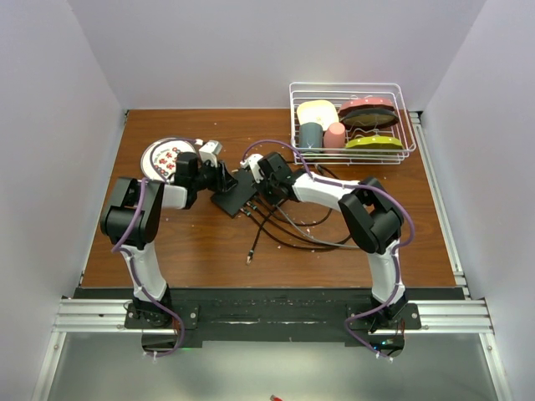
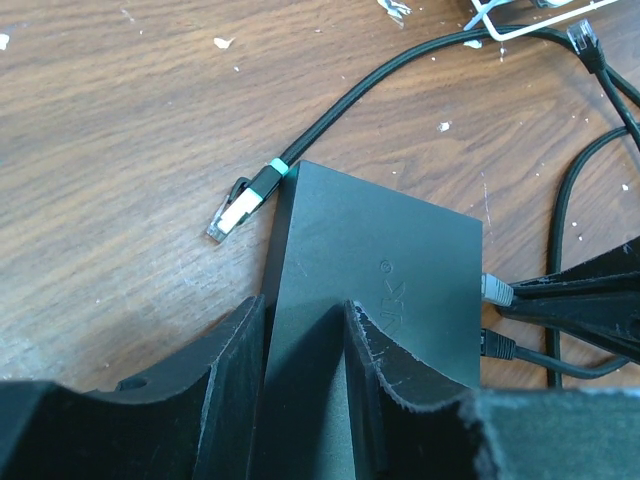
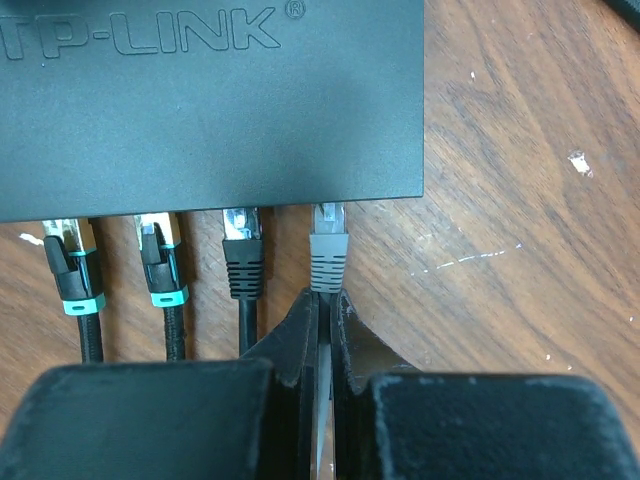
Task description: Insert the plug into the switch port
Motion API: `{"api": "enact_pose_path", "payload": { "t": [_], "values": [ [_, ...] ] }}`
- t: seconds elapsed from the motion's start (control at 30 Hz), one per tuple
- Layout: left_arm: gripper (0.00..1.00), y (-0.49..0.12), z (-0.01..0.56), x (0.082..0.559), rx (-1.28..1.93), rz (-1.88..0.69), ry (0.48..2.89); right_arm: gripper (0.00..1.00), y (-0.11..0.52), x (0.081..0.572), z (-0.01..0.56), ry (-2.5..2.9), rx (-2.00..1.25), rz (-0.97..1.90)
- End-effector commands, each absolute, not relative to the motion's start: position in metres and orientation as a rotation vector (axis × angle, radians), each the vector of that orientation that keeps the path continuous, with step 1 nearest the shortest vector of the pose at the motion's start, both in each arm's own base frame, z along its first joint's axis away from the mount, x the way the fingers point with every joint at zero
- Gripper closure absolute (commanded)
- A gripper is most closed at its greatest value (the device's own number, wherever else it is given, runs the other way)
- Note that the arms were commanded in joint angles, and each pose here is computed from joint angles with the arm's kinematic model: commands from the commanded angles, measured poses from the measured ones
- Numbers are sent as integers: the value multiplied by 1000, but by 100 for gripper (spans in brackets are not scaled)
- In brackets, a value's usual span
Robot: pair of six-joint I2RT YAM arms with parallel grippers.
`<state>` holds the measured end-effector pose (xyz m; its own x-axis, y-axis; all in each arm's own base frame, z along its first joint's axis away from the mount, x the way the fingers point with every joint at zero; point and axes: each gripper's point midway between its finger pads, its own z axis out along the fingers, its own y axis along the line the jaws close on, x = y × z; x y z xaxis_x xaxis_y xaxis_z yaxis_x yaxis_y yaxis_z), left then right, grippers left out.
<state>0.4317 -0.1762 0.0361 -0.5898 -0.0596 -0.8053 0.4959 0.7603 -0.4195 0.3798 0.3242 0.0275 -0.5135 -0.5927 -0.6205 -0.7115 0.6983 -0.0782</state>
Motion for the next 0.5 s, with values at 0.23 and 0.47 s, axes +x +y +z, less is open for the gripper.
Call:
{"api": "enact_pose_path", "payload": {
  "t": [0.23, 0.47],
  "values": [
    [67, -234, 17, 375, 532, -1041, 2162, 100, 403, 422, 116, 1907, -944, 450],
    [67, -237, 17, 372, 555, -1052, 2157, 100, 401, 423, 112, 1915, -947, 438]
  ]
}}
